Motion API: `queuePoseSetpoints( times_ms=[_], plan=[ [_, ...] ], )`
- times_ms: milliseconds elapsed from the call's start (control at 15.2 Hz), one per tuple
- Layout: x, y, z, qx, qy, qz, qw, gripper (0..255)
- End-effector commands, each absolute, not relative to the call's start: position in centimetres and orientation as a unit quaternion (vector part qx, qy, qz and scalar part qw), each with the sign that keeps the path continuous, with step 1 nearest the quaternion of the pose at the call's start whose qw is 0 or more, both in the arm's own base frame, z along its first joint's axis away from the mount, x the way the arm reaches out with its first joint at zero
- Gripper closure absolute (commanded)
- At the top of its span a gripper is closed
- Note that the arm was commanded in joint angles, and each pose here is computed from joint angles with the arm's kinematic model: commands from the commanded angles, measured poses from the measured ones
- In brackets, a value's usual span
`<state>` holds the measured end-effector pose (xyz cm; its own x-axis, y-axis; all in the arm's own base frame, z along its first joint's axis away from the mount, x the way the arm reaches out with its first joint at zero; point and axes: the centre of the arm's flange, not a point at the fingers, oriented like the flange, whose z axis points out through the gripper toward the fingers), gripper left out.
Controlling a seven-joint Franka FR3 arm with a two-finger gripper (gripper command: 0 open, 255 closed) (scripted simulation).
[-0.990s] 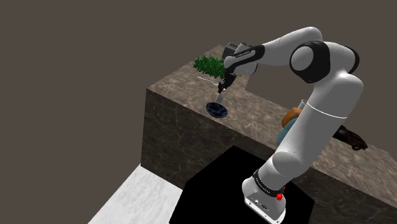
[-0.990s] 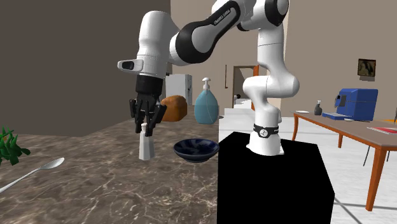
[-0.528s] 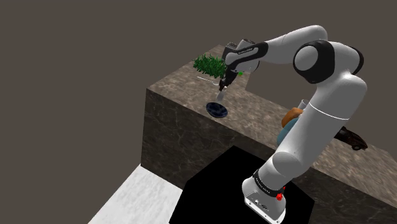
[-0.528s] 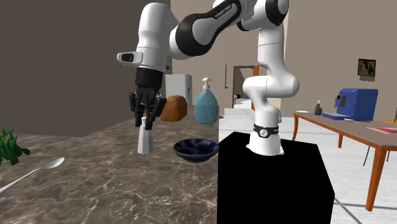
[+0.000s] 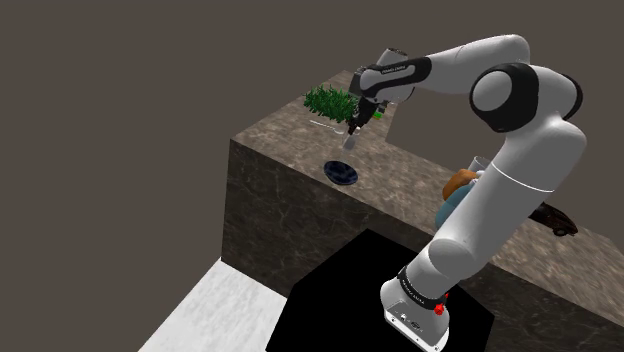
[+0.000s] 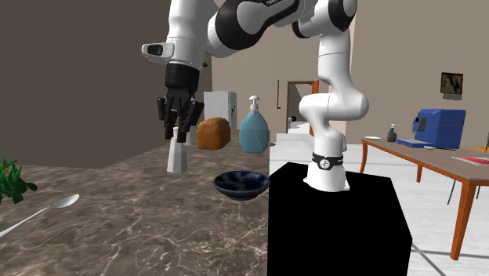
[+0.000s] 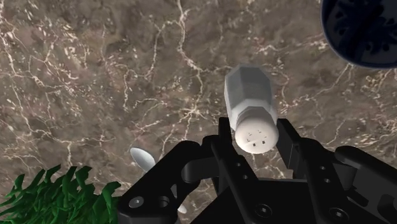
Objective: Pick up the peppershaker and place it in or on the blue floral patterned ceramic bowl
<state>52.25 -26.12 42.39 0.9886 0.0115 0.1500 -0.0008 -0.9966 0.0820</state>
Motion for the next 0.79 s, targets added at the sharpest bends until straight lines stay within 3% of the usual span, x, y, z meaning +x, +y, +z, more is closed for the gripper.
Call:
queuePoseSetpoints(
  times_ms=[0, 726],
  plan=[
    [52.3, -26.0, 43.4, 0.996, 0.003, 0.075, 0.041, 255],
    [50.2, -22.7, 48.2, 0.996, 0.003, 0.075, 0.041, 255]
  ],
)
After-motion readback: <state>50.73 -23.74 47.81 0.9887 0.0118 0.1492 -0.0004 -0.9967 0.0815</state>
